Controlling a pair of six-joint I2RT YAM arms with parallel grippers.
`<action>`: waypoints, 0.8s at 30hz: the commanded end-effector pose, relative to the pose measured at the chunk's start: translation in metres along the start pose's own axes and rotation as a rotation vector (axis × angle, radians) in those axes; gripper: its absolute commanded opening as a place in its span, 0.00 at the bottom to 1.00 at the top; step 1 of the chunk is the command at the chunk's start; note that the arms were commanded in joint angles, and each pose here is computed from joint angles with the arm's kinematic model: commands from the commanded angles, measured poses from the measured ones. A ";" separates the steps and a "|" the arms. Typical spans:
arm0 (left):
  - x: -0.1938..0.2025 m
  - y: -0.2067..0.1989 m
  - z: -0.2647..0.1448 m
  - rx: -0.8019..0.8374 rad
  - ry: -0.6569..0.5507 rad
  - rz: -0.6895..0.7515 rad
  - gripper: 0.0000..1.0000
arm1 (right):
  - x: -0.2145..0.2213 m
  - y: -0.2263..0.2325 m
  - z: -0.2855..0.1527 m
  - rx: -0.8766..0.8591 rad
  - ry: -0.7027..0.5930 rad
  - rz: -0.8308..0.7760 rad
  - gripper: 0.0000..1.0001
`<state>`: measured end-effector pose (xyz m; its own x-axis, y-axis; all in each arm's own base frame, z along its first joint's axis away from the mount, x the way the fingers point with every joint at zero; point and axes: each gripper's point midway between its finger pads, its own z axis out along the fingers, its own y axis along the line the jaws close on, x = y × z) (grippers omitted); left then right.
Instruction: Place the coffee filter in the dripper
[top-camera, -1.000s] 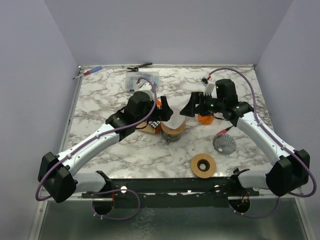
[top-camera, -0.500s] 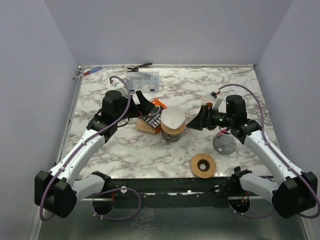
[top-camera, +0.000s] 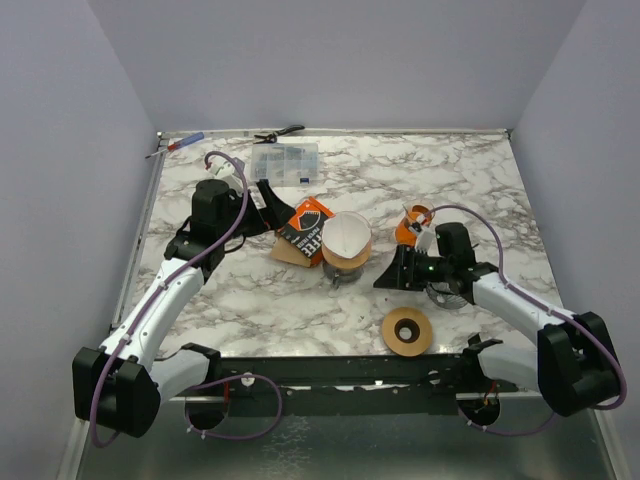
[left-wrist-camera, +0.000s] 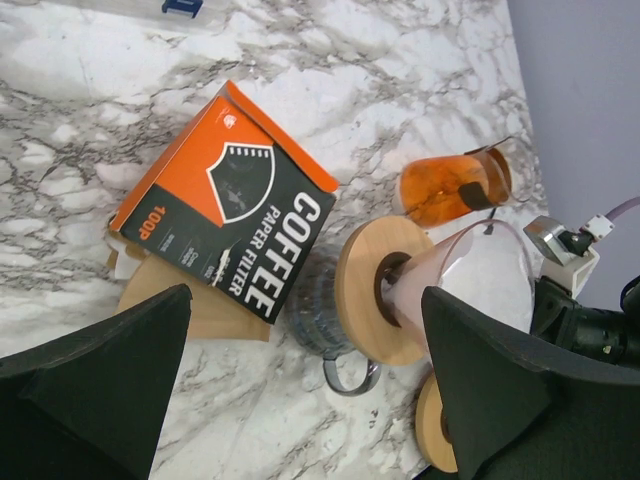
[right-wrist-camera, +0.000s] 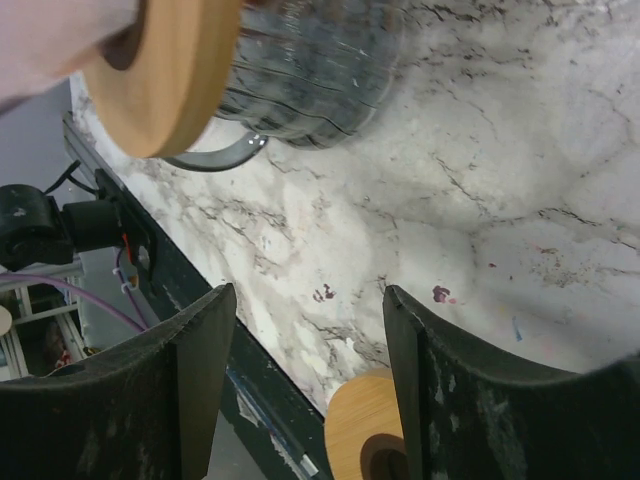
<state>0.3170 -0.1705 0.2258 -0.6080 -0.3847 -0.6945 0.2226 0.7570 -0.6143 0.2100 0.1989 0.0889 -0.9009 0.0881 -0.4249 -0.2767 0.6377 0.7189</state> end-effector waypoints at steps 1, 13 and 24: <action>-0.006 0.015 -0.009 -0.088 -0.002 0.074 0.99 | -0.001 -0.006 0.013 -0.033 -0.035 -0.021 0.64; 0.008 0.068 -0.016 -0.308 0.080 0.241 0.99 | 0.006 -0.023 0.048 0.017 -0.053 -0.001 0.52; 0.023 0.087 -0.014 -0.353 0.092 0.246 0.99 | -0.009 -0.023 0.056 0.015 -0.114 -0.011 0.51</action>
<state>0.3115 -0.1140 0.1699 -0.6416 -0.1414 -0.7539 0.1266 0.9498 -0.2859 0.2280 0.2237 0.0415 -0.8863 0.1350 -0.4430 -0.2601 0.6462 0.7175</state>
